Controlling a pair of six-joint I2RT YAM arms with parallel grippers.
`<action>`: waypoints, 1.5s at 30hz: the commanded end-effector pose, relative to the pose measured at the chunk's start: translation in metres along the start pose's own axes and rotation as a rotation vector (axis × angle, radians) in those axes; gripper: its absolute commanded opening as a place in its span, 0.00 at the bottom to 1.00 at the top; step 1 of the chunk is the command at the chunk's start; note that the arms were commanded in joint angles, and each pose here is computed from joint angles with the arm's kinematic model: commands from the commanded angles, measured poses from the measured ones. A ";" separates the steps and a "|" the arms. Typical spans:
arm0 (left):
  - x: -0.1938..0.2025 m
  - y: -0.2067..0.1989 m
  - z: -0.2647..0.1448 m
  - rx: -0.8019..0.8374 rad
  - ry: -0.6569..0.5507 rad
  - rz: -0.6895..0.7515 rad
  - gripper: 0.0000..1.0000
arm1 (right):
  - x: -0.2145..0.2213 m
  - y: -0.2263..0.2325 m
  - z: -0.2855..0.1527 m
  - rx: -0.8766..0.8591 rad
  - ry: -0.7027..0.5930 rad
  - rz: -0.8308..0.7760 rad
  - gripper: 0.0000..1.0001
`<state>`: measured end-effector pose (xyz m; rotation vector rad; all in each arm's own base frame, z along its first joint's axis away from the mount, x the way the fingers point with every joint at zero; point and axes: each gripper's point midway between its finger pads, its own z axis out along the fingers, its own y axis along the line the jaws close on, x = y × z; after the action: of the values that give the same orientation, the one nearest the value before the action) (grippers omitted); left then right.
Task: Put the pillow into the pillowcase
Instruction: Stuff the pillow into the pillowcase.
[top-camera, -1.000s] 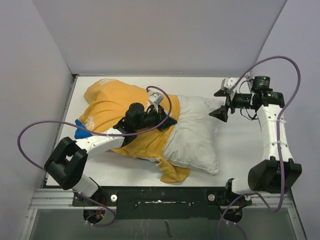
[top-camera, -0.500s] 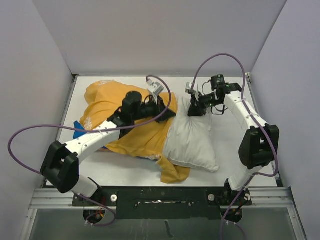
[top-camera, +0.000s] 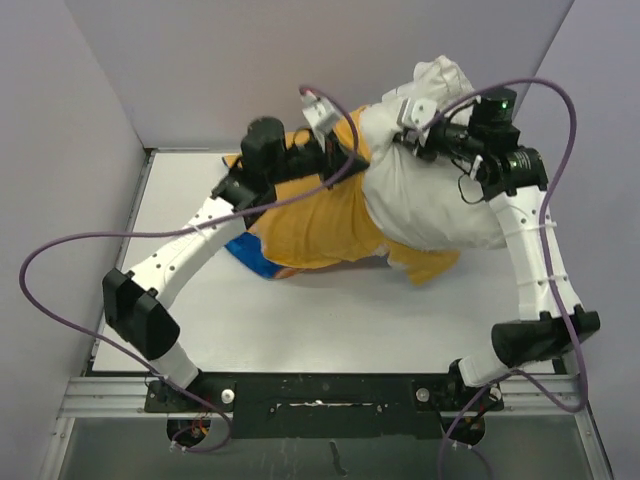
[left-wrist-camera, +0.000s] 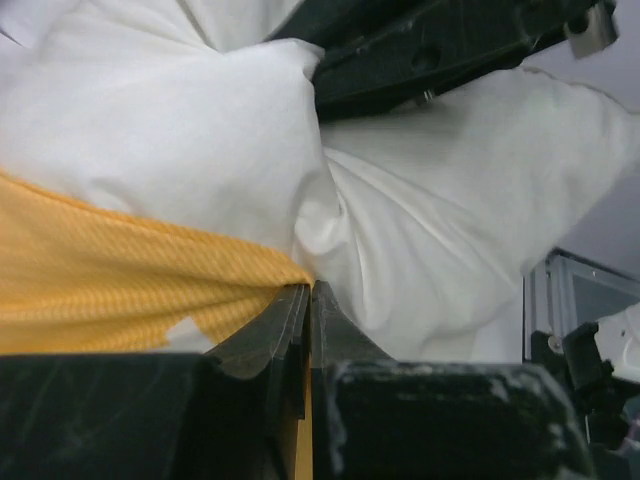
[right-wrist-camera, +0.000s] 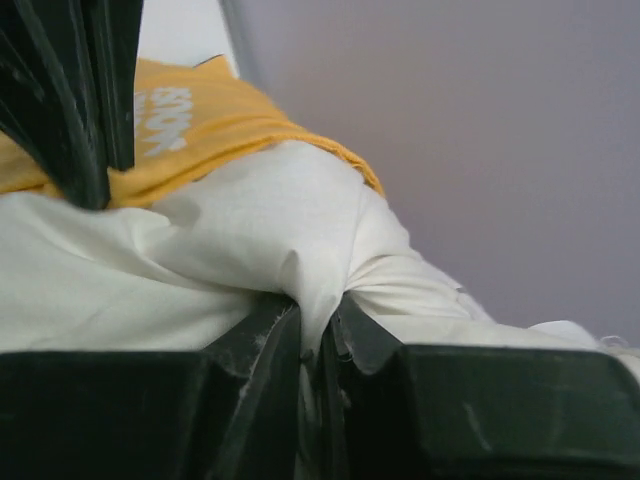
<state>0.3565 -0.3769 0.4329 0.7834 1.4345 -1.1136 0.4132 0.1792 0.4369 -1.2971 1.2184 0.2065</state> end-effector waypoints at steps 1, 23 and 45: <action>0.043 -0.082 -0.004 0.198 -0.127 0.207 0.00 | 0.021 0.140 -0.006 -0.405 -0.119 -0.132 0.00; 0.145 -0.130 -0.139 -0.183 0.036 -0.073 0.59 | 0.150 0.375 -0.085 -0.830 0.081 0.223 0.00; 0.151 -0.055 -0.015 -0.564 0.347 0.256 0.55 | 0.134 0.356 -0.092 -0.778 -0.027 0.373 0.01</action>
<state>0.2560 -0.3948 0.2609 0.8106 1.8446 -0.4111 0.1981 0.1623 0.1449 -1.7215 1.3005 0.8680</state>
